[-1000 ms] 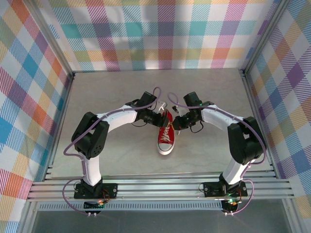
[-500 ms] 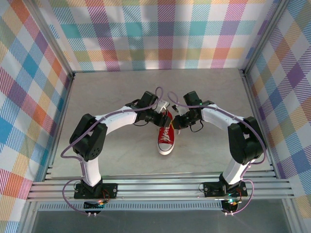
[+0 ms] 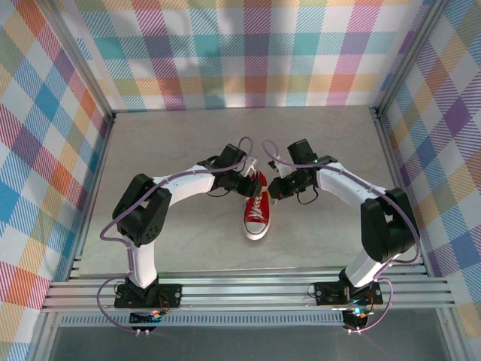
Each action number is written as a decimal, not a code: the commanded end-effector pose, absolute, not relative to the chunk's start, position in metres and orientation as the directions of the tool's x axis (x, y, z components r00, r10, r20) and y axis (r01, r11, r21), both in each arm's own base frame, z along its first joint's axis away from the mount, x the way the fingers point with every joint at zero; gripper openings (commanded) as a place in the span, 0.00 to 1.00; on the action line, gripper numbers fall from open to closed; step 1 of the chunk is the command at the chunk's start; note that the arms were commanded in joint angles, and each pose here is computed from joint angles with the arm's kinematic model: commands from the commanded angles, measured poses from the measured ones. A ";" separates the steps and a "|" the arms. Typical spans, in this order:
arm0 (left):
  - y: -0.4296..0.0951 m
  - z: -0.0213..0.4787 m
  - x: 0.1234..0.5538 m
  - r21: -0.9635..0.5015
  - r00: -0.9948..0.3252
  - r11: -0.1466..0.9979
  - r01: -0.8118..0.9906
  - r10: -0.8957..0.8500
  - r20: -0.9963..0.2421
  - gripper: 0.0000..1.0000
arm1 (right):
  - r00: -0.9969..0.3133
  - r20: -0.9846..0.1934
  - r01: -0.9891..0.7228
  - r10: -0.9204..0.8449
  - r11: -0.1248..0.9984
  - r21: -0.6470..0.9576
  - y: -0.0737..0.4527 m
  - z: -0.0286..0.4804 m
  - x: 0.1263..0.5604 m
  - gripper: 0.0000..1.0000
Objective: Tie the shoes
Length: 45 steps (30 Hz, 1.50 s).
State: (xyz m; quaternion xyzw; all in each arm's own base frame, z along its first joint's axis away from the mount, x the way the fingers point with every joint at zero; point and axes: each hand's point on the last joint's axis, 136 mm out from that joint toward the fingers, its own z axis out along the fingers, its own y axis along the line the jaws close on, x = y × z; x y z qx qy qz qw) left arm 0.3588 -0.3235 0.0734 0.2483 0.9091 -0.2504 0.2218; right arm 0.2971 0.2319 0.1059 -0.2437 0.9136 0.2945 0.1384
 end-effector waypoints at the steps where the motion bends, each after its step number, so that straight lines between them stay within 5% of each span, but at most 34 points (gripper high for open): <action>1: -0.314 0.066 0.363 -0.335 -0.802 0.784 0.523 0.319 -0.505 0.56 | -0.853 -0.359 -0.518 -0.379 0.701 0.490 0.224 0.102 0.278 0.00; 15: -0.316 0.071 0.364 -0.354 -0.802 0.777 0.520 0.303 -0.514 0.56 | -0.880 -0.276 -0.475 -0.386 0.727 0.497 0.207 0.084 0.250 0.02; 19: -0.315 0.089 0.365 -0.361 -0.794 0.778 0.514 0.273 -0.544 0.61 | -0.860 -0.315 -0.508 -0.401 0.716 0.478 0.207 0.094 0.254 0.39; 23: -0.310 0.121 0.364 -0.369 -0.772 0.774 0.514 0.229 -0.593 0.67 | -0.841 -0.373 -0.525 -0.391 0.756 0.391 0.190 0.112 0.273 0.56; 30: -0.280 0.148 0.377 -0.524 -0.812 0.767 0.370 -0.007 -0.584 0.68 | -0.819 -0.419 -0.542 -0.391 0.768 0.341 0.184 0.106 0.310 0.59; 45: -0.287 0.100 0.389 -0.789 -0.888 0.598 0.140 -0.277 -0.368 0.68 | -0.770 -0.368 -0.634 -0.521 0.687 0.355 0.209 0.062 0.320 0.58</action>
